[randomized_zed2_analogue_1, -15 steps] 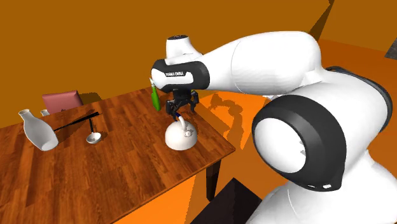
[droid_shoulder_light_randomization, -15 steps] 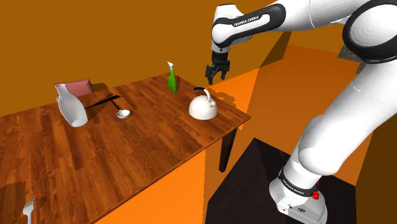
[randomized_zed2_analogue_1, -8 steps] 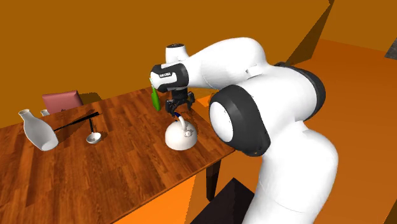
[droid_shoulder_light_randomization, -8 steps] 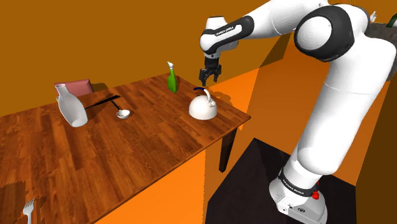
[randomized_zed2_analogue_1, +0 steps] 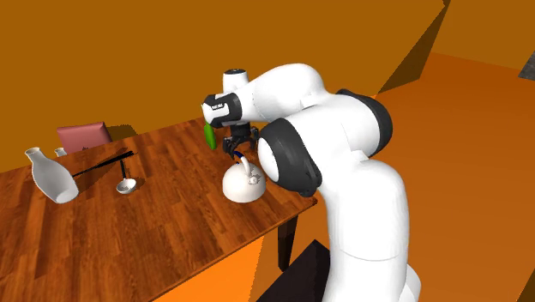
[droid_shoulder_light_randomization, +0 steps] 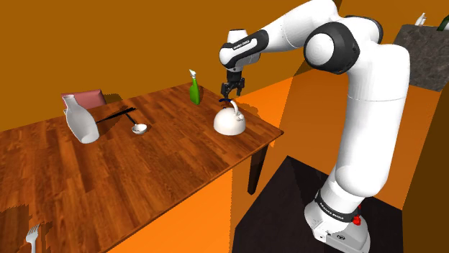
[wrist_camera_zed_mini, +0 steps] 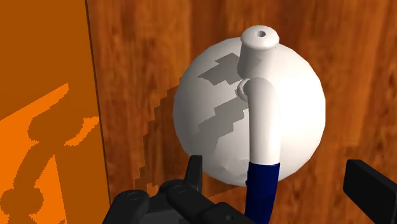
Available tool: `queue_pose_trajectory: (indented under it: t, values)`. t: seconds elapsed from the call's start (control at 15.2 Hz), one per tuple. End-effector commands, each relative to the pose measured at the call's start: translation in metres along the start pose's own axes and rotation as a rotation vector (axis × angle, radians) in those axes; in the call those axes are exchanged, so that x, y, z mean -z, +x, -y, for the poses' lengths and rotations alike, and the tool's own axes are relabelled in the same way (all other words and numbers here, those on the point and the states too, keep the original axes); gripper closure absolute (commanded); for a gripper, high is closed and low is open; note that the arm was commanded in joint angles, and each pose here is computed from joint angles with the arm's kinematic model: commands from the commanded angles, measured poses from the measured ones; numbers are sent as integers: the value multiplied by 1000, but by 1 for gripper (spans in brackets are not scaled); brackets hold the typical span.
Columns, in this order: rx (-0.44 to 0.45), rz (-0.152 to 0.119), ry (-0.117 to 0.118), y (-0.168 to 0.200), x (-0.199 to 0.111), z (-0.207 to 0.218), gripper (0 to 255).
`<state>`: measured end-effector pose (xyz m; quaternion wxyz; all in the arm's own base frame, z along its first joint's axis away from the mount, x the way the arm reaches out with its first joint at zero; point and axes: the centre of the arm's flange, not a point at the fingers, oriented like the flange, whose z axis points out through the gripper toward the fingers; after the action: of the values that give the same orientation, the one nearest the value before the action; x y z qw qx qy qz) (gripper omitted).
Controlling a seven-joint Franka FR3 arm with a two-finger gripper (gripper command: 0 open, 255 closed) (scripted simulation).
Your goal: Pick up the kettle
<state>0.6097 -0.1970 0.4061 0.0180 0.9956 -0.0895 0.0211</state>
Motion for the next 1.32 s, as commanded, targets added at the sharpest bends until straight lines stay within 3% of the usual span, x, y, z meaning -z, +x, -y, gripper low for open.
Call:
queue_pose_trajectory:
  t: [0.0,0.26,0.33,0.92,1.25]
  values:
    - [0,-1,0,-1,-11,0,0]
    - [0,-1,0,-2,-24,1,0]
    - [0,0,0,-2,-24,1,255]
    - [0,-1,0,-2,-24,1,255]
    - [0,-1,0,-1,2,0,255]
